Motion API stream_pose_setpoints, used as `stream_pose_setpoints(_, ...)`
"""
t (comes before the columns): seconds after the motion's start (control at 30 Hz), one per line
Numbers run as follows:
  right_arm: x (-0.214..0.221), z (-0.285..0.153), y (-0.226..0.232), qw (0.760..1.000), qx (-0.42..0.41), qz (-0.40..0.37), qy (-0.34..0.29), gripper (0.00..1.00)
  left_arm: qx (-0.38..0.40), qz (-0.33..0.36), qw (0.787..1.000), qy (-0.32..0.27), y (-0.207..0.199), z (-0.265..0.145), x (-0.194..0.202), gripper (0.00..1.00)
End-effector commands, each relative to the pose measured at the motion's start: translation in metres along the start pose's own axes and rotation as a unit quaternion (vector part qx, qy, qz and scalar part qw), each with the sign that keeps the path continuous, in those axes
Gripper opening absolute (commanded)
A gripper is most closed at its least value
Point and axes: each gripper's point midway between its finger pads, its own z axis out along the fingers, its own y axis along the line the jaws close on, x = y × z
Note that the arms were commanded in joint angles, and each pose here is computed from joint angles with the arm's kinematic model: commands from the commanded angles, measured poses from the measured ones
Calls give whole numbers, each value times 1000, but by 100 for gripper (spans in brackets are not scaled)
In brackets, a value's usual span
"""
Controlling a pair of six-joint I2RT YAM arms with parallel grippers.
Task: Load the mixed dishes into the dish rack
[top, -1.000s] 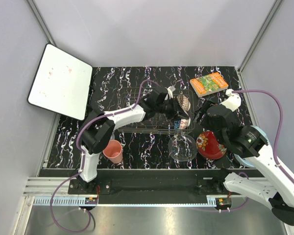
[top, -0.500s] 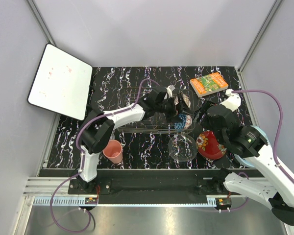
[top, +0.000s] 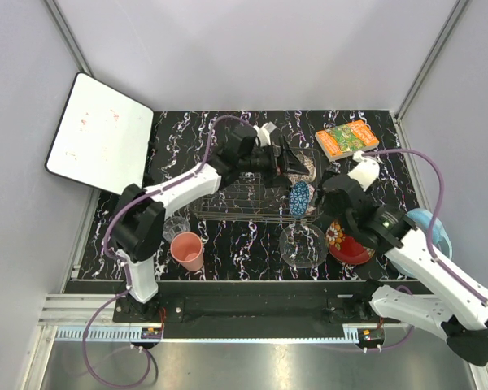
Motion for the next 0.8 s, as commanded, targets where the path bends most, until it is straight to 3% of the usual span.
stream_pose_setpoints(0.0,3,32,15,999,19,-18,-20,78,45,44,997,-33,-42,-50,-30,99)
stream_pose_setpoints(0.17,9,62,31,997,45,-52,-21,77,-13,62,994,-89,-10,-111,-69,99)
stream_pose_setpoints(0.3,18,84,36,994,69,-81,-17,77,-70,54,984,-155,40,-184,-98,99)
stream_pose_setpoints(0.5,21,95,39,992,71,-97,-24,77,-123,14,967,-222,104,-261,-110,99)
stream_pose_setpoints(0.77,32,112,40,990,81,-117,-15,77,-149,-43,964,-217,155,-266,-93,99)
